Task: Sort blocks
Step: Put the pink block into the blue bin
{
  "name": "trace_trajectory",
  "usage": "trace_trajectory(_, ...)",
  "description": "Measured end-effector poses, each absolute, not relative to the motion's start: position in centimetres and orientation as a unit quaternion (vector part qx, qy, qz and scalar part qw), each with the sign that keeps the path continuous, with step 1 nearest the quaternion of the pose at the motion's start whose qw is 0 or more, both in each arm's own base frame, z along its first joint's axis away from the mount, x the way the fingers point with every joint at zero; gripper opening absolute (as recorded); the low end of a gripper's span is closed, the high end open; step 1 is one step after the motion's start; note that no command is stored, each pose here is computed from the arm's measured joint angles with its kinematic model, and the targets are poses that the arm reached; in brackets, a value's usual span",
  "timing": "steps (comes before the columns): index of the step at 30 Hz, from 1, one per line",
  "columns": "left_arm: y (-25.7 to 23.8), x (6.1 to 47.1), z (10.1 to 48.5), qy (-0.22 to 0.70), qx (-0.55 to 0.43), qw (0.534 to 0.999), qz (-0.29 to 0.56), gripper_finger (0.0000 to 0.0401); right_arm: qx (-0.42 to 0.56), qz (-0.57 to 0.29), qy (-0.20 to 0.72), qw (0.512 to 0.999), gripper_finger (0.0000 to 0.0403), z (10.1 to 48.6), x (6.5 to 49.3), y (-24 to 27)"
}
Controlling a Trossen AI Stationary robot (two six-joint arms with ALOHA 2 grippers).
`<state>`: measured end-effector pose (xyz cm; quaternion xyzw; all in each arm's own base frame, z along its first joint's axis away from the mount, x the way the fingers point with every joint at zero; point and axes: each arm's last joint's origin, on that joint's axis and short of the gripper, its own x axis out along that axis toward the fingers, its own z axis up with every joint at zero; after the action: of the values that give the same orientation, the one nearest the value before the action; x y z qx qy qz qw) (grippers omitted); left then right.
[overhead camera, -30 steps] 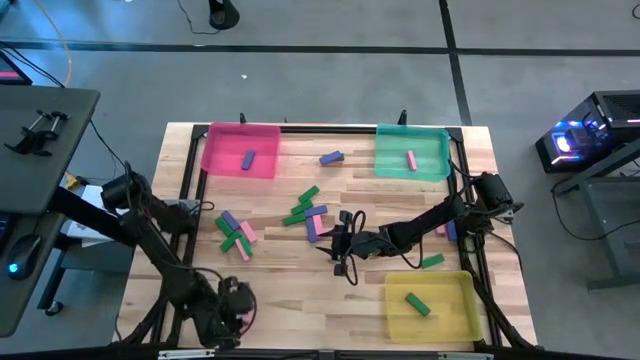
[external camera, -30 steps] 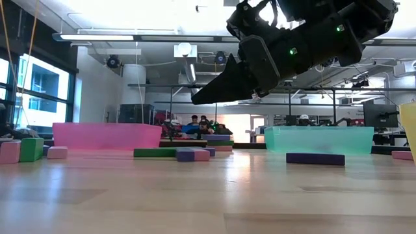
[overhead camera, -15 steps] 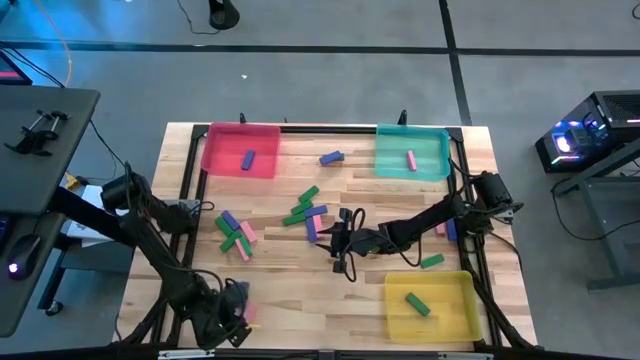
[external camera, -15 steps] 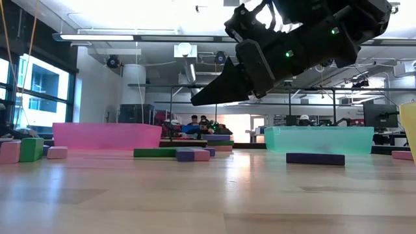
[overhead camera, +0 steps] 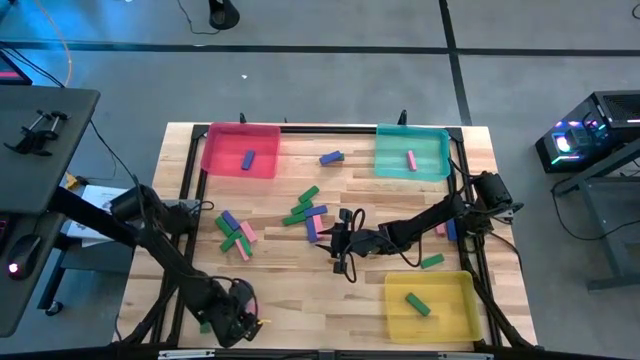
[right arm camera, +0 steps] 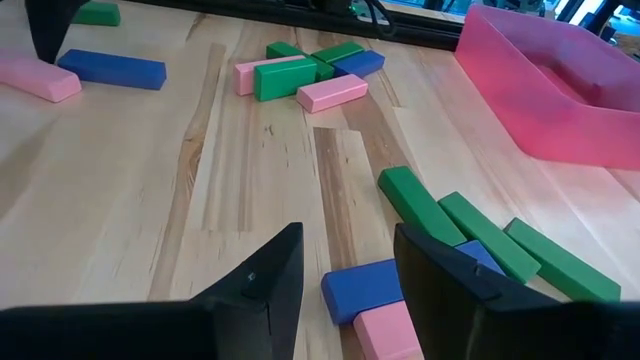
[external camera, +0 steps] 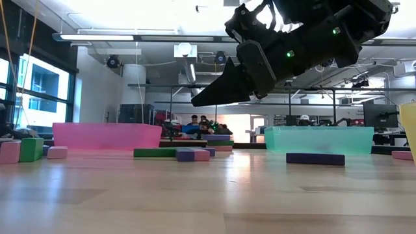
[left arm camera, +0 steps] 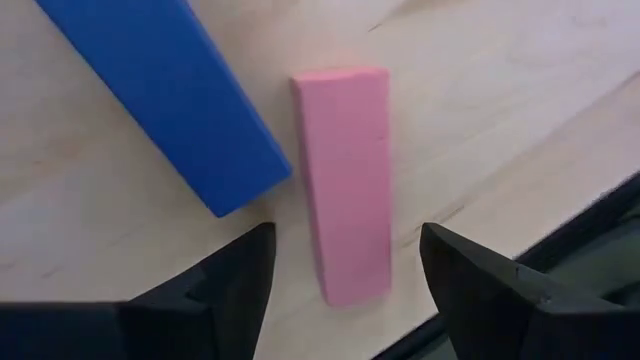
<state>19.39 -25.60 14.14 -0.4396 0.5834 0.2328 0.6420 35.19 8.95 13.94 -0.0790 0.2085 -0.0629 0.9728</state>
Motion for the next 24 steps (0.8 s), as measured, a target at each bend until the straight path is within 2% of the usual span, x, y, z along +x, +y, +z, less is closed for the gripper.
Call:
trace_trajectory(4,-25.6,19.8,13.2,0.616,-0.428,0.617,0.238,0.0229,-0.079,-0.063,0.209,0.973,0.0144,13.9,35.2,9.0)
trace_trajectory(7,-25.4,19.9,12.5,0.635,-0.418,0.602,0.245,0.0201,-0.077,-0.063,0.208,0.973,0.0144,13.9,35.2,9.0)
trace_trajectory(15,-25.1,20.4,12.9,0.661,-0.398,0.584,0.252,0.0062,-0.075,-0.064,0.208,0.973,0.0144,13.9,35.2,9.0)
trace_trajectory(24,-26.0,22.3,14.8,0.666,-0.374,0.621,0.177,0.0061,-0.082,-0.055,0.215,0.972,0.0144,13.8,35.1,9.2)
